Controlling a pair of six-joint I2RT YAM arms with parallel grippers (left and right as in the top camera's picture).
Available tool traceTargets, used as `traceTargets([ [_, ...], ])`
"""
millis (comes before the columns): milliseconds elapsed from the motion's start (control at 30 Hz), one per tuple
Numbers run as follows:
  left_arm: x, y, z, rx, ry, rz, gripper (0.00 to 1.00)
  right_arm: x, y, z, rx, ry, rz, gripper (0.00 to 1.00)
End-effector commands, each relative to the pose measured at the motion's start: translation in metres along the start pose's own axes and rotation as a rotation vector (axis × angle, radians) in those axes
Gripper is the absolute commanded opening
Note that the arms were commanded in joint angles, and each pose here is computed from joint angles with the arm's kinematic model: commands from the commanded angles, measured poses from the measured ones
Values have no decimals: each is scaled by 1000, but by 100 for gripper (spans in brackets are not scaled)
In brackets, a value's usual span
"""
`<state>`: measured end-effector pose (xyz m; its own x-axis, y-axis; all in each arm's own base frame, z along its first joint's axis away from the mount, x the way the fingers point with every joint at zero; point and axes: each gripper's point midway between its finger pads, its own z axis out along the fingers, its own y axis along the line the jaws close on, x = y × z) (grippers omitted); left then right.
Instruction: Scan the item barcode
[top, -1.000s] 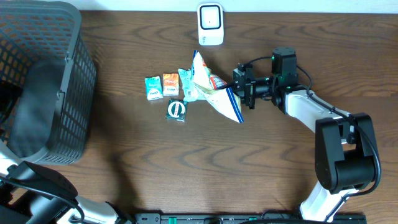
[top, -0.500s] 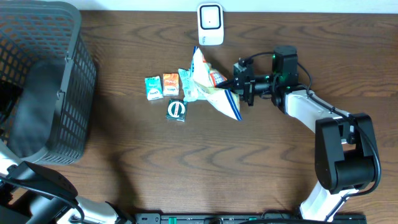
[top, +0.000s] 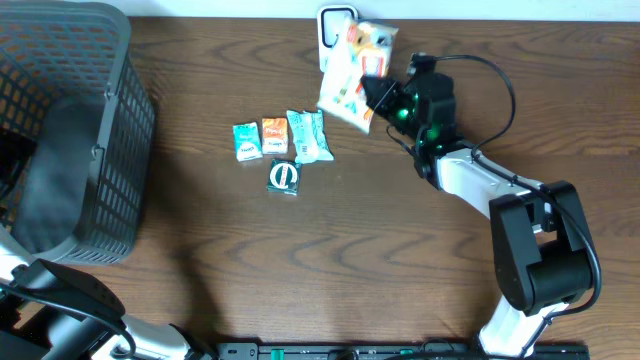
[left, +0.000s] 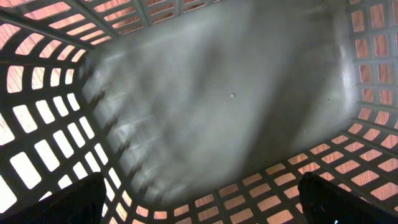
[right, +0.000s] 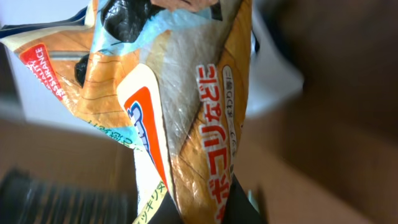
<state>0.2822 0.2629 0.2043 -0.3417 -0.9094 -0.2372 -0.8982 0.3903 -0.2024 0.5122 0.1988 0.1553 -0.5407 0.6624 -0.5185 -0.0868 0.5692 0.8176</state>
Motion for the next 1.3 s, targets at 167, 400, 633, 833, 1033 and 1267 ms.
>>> traceTargets([
  [167, 1, 2, 3, -9, 10, -8, 98, -96, 57, 9, 47, -443, -99, 1],
  [400, 1, 2, 3, -9, 10, -8, 98, -97, 64, 85, -14, -372, -122, 1],
  [633, 1, 2, 3, -9, 10, -8, 98, -80, 44, 127, -21, -310, -160, 1],
  [833, 1, 3, 3, -9, 10, -8, 98, -84, 45, 126, -12, -320, -250, 1],
  [1033, 1, 2, 3, -9, 10, -8, 98, -128, 47, 105, -8, -357, -270, 1],
  [1267, 1, 2, 3, -9, 10, -8, 98, -215, -2, 33, 249, -320, -315, 1],
])
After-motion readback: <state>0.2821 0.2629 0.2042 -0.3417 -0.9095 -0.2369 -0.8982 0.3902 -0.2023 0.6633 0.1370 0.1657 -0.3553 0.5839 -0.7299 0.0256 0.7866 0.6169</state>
